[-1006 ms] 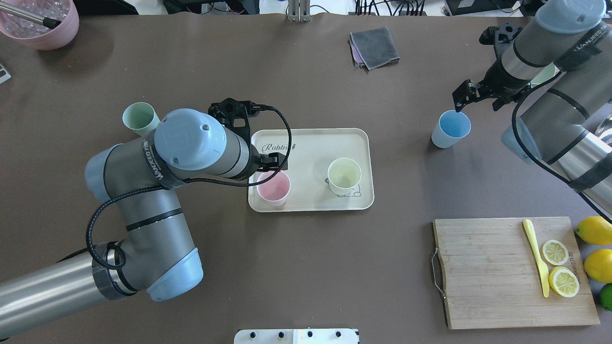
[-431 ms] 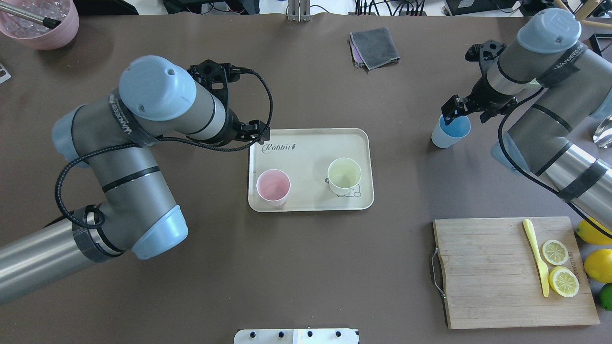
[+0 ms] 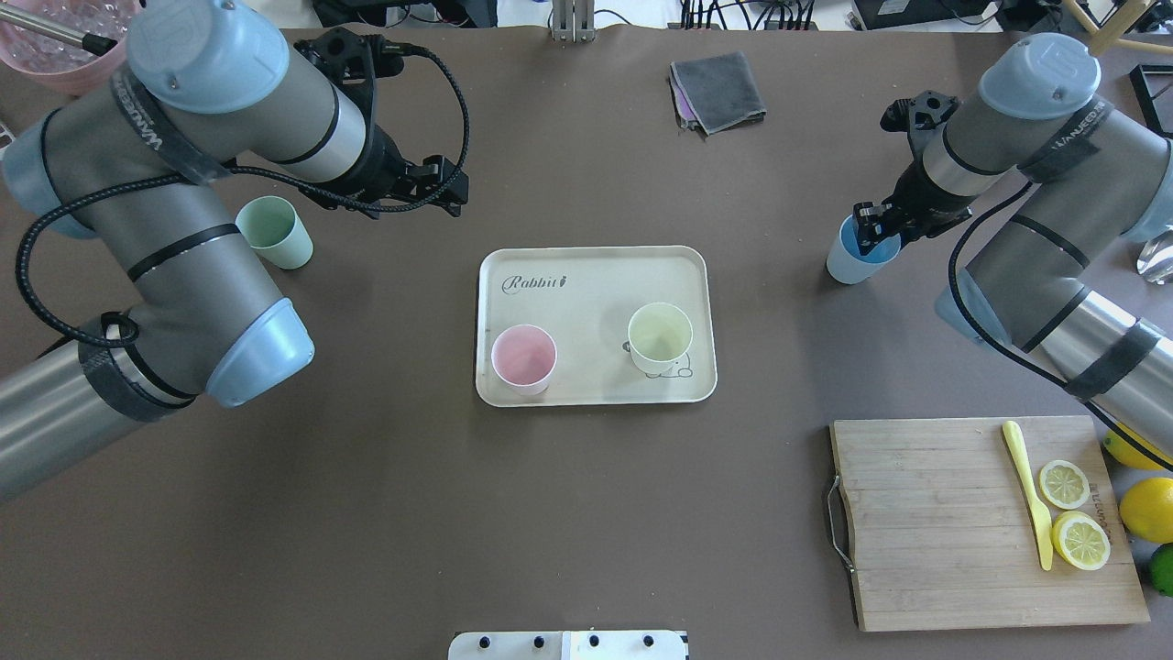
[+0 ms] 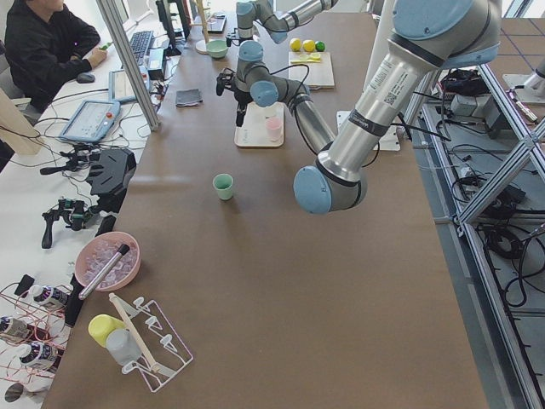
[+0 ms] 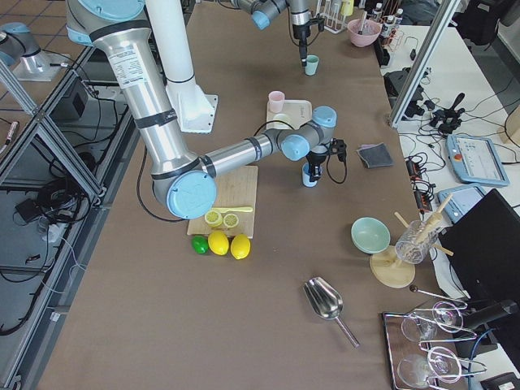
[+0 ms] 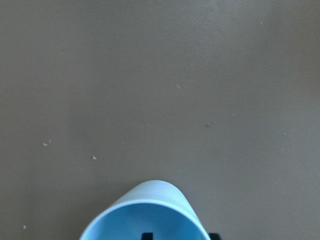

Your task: Place all cups on tray

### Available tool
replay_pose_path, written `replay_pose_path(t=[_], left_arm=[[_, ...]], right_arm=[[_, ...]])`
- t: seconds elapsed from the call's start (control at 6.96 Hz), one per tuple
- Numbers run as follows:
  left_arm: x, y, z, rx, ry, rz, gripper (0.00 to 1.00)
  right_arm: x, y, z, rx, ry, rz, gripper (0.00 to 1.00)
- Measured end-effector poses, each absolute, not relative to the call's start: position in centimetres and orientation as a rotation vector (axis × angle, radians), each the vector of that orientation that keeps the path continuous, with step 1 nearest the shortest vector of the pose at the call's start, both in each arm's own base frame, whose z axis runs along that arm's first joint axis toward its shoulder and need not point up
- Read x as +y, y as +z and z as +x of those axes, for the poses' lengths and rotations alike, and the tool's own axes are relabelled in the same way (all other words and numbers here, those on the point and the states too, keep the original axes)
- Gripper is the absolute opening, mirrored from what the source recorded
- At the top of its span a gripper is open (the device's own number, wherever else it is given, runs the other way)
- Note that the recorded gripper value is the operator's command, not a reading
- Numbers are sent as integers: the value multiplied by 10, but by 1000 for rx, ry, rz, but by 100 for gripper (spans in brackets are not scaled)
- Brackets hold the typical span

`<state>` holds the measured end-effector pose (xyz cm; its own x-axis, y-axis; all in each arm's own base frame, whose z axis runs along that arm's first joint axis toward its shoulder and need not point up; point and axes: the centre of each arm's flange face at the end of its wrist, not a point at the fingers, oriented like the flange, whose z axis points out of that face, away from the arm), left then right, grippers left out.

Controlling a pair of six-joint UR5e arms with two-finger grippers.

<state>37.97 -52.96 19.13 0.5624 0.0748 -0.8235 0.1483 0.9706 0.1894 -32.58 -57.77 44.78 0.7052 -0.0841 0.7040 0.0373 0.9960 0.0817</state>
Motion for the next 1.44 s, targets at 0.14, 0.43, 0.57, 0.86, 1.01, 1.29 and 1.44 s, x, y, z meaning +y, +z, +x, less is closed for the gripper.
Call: replay_pose_path(t=[0.14, 0.43, 0.57, 0.86, 1.01, 1.29, 1.44], left_arm=[[-547, 195, 352, 970, -21, 255, 96], [-587, 228, 300, 901, 64, 291, 95], [-607, 255, 279, 857, 111, 304, 95], [-633, 320, 258, 799, 182, 317, 95], [-636, 357, 257, 800, 196, 332, 95], [-635, 411, 269, 820, 188, 349, 95], [-629, 424, 281, 835, 184, 346, 95]], right_arm=[[-578, 446, -327, -784, -66, 65, 0], [-580, 423, -315, -819, -60, 56, 0], [-579, 398, -303, -845, -52, 43, 0], [-577, 337, -293, -864, -42, 34, 0], [-578, 313, -298, -873, -27, 31, 0], [-576, 281, -313, -893, 2, 24, 0], [-575, 270, -319, -901, 10, 23, 0]])
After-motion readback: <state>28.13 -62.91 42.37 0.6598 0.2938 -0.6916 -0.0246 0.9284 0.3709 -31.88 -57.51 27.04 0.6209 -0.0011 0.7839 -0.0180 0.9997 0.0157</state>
